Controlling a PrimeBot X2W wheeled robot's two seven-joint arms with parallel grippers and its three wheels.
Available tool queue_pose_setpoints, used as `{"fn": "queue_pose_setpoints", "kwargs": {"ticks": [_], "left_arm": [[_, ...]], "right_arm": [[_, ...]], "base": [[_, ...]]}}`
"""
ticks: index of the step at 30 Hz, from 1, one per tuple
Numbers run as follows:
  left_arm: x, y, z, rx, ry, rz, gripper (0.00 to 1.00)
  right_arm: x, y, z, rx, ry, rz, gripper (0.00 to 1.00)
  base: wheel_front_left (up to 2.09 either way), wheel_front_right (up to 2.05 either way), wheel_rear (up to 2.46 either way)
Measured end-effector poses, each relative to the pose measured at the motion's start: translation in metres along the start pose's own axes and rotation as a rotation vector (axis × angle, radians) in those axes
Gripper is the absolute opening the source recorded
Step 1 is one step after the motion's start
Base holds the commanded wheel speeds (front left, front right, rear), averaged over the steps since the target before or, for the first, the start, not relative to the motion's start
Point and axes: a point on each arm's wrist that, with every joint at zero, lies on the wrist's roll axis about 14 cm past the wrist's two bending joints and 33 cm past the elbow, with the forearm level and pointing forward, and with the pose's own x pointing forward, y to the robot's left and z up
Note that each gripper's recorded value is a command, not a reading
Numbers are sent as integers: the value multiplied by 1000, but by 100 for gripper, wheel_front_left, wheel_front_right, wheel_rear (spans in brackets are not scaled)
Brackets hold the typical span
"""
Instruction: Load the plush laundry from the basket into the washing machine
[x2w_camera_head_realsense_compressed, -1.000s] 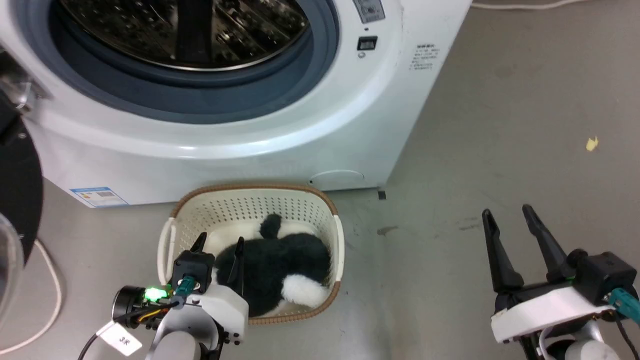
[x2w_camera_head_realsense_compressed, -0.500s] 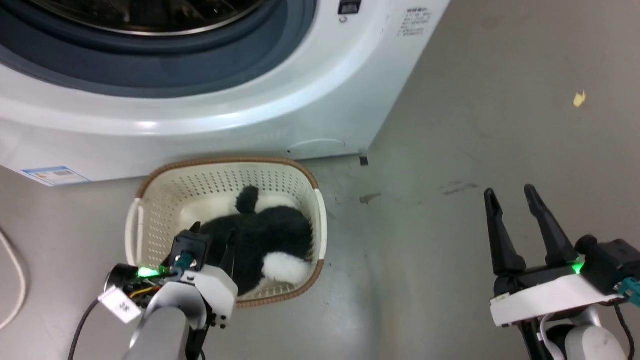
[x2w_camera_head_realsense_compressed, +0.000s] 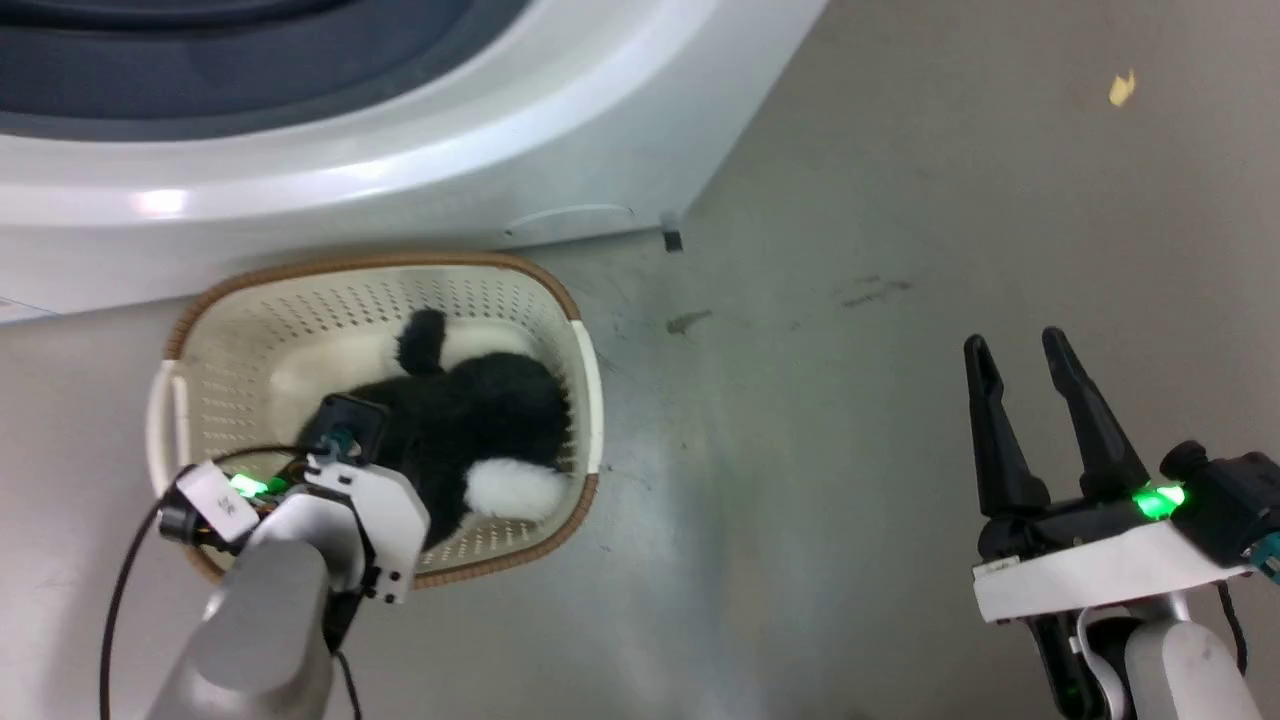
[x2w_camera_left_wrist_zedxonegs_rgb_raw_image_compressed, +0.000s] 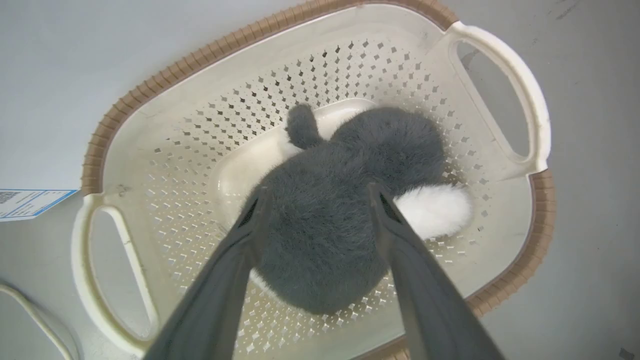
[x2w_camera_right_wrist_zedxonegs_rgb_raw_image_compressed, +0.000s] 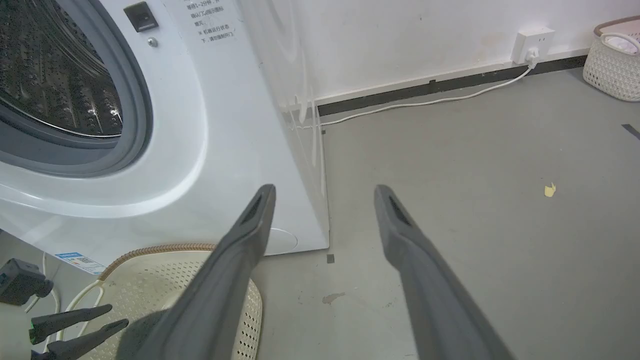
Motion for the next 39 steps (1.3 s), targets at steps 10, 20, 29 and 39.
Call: {"fn": "queue_pose_setpoints", "kwargs": {"ticks": [10, 20, 29, 39], "left_arm": [[32, -2, -54, 3, 276, -58, 100], [72, -16, -80, 171, 429, -175, 100], [94, -15, -110, 236, 561, -221, 100], [119, -20, -139, 212, 661, -266, 0]], "right_arm": [[8, -11, -15, 25, 26, -34, 100], [12, -28, -41, 48, 76, -93, 100], [12, -43, -59, 61, 109, -145, 100], [11, -58, -83, 64, 157, -197, 100]], "base": [[0, 0, 0], [0, 0, 0], [0, 0, 0], [0, 0, 0]]}}
